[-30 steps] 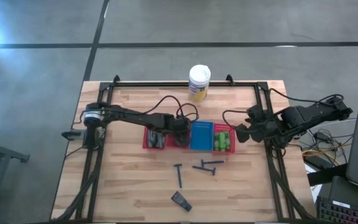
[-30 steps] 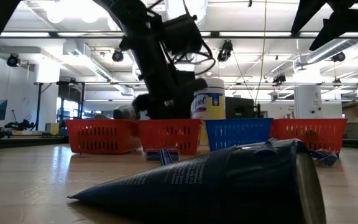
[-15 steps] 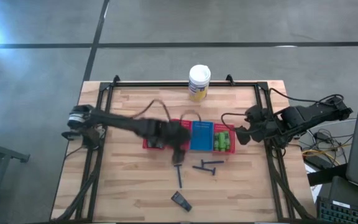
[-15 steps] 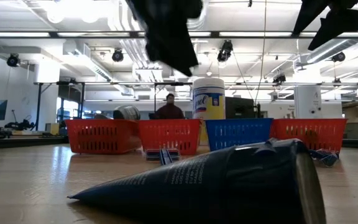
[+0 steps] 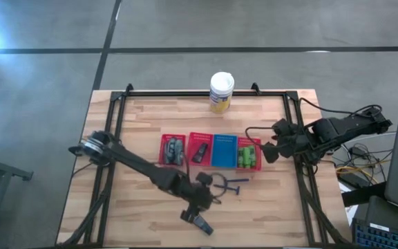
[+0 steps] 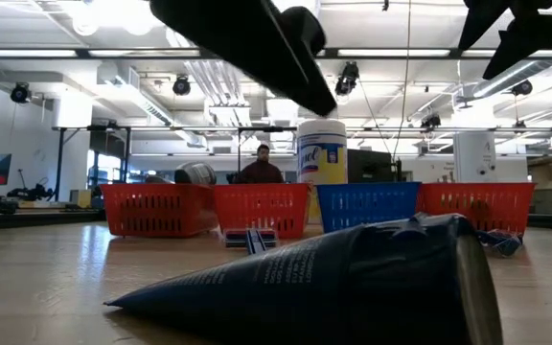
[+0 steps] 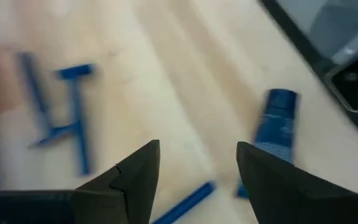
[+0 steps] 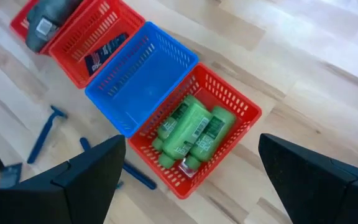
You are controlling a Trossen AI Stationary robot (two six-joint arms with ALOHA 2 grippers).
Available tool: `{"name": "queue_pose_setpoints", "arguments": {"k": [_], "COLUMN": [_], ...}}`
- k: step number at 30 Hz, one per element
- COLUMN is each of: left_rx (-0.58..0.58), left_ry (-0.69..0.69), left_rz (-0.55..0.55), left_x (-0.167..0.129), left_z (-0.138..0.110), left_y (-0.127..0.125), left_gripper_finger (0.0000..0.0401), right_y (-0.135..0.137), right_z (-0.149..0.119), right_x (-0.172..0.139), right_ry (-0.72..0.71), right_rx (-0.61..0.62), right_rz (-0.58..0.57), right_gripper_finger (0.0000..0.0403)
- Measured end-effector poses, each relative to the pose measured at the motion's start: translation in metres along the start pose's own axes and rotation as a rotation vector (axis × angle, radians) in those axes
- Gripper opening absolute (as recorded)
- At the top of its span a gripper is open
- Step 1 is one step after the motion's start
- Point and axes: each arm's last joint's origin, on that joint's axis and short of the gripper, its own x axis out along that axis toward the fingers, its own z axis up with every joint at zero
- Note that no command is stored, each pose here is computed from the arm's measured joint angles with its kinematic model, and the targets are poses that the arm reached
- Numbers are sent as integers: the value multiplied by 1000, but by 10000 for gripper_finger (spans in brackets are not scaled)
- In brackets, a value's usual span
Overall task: Pick & Place Travel size toiletries
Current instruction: Put the blue shave cream into the middle red bin
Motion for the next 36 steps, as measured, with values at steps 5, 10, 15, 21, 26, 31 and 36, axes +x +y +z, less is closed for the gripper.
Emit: {"name": "queue_pose_setpoints", "arguments": {"k": [5,10,15,21,26,31,36], "left_rx": [59,111,61,44,32,19,8], "left_ry": [4,-37,-49,-20,30,43,55], "left_rz": [-61,-90,-50,-76,-85,-71,-62], "left_x": [20,34,47,68,82,81,82], "left_z": [-5,-7,-4,-4,-11,-13,-14], "left_y": [-35,-70,-79,-76,-70,-62,-55], "left_gripper_finger": [228,269,306,308,298,262,195], "right_y": [0,1,3,8,13,16,16], "right_z": [0,-2,-3,-4,-6,-8,-8], "right_x": [0,0,3,10,16,21,20], "right_ry": [11,58,78,88,114,140,138], "right_rx": [17,79,89,76,57,33,13], "right_rz": [3,15,5,-25,-49,-63,-58], "right_gripper_finger": [366,366,366,366,366,366,366]}}
